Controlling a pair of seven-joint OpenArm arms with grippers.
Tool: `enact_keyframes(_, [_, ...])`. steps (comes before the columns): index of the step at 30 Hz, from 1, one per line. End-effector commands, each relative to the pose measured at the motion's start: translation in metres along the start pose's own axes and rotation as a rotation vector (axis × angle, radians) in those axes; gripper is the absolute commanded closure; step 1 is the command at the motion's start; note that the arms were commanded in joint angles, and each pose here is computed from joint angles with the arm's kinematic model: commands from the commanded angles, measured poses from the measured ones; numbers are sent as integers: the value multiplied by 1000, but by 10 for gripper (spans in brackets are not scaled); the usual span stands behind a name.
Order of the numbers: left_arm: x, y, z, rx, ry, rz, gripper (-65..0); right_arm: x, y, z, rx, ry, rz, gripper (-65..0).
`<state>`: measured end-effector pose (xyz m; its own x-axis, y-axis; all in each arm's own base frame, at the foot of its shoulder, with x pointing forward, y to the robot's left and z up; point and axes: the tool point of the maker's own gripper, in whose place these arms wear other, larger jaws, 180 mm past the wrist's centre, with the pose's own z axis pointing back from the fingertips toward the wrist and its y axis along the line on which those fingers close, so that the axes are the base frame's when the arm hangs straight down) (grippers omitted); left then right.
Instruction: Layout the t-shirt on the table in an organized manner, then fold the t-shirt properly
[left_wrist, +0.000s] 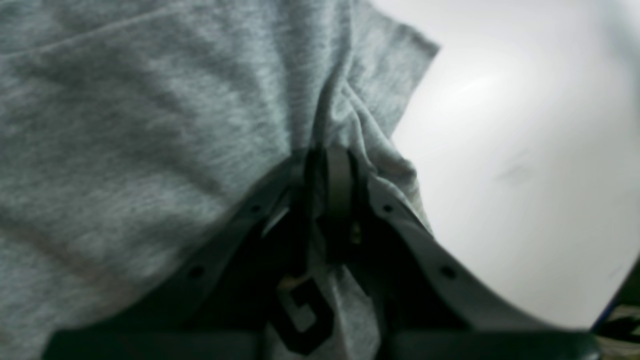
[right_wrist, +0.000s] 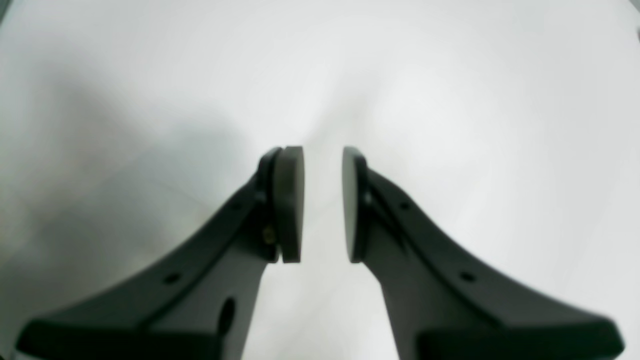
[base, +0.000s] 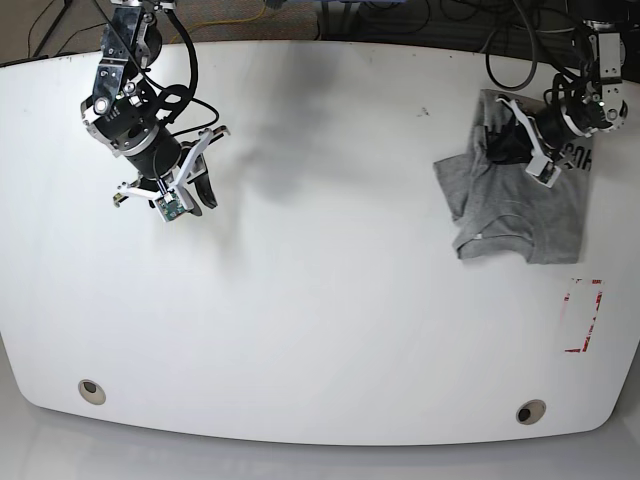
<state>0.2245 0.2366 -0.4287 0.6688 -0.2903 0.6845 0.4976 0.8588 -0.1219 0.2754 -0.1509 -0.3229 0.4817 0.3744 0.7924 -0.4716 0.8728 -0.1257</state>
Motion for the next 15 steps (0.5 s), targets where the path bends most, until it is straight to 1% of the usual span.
enact_keyframes(1, [-81, 31, 27, 137, 384, -64, -38, 13, -3, 3, -4, -49, 10, -124])
enact_keyframes(4, [-87, 47, 45, 184, 399, -50, -38, 13, -2, 3, -3, -47, 10, -124])
enact_keyframes(15, [-88, 86, 84, 297, 411, -32, -38, 12, -2, 3, -3, -46, 9, -124])
